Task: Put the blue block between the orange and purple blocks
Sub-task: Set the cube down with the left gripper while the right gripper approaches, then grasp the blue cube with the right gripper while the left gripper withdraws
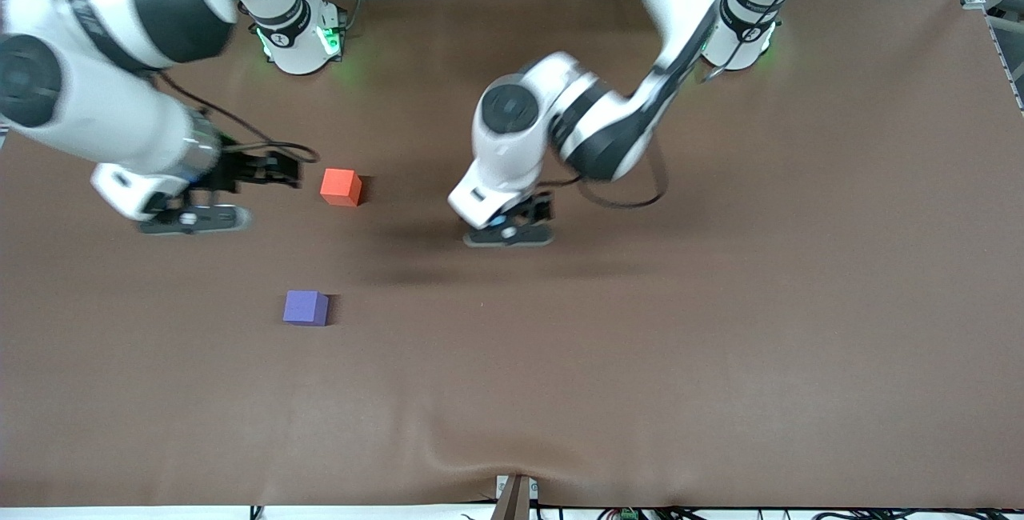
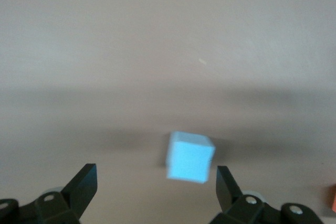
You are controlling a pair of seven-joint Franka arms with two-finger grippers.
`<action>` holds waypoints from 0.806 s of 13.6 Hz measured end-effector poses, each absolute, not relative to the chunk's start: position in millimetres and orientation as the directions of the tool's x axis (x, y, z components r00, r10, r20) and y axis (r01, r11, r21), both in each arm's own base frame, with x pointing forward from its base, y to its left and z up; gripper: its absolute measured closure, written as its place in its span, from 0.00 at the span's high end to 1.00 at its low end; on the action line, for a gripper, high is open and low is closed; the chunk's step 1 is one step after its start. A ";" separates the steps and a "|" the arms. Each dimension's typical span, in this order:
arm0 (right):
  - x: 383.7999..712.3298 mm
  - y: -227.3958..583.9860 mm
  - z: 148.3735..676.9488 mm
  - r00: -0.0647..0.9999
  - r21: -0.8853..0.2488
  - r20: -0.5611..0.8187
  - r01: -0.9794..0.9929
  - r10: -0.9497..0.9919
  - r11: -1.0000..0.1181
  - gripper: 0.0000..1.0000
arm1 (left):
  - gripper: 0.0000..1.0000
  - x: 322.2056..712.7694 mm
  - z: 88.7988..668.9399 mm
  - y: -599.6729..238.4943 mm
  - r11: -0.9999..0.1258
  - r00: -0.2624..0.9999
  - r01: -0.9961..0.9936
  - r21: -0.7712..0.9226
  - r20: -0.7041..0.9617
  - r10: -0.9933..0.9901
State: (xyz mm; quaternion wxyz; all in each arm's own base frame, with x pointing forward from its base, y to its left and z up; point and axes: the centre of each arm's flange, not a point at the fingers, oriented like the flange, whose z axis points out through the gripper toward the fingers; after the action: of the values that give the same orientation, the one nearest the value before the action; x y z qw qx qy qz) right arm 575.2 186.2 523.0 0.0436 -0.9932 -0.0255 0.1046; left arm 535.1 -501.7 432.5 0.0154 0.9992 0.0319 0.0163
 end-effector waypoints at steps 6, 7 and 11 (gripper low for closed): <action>570.5 326.0 419.3 0.976 -0.144 -0.218 -0.006 0.025 -0.990 1.00 | 1.00 568.3 619.3 -295.9 -0.966 0.963 0.258 0.017 0.083 0.258; 561.6 360.5 397.0 0.979 -0.139 -0.202 -0.029 -0.001 -0.990 1.00 | 1.00 572.6 632.2 -263.3 -0.973 0.969 0.231 0.009 0.083 0.231; 525.5 441.8 315.5 0.984 -0.098 -0.175 -0.002 0.015 -0.995 1.00 | 1.00 580.8 662.0 -145.6 -0.984 0.982 0.177 -0.019 0.066 0.175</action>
State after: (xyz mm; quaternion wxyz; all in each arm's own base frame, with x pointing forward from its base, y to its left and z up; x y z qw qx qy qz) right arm 525.5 441.8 315.5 0.0489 -0.9949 -0.0032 0.0883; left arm 580.8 -145.6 662.0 -0.0124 0.9955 0.0882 0.0323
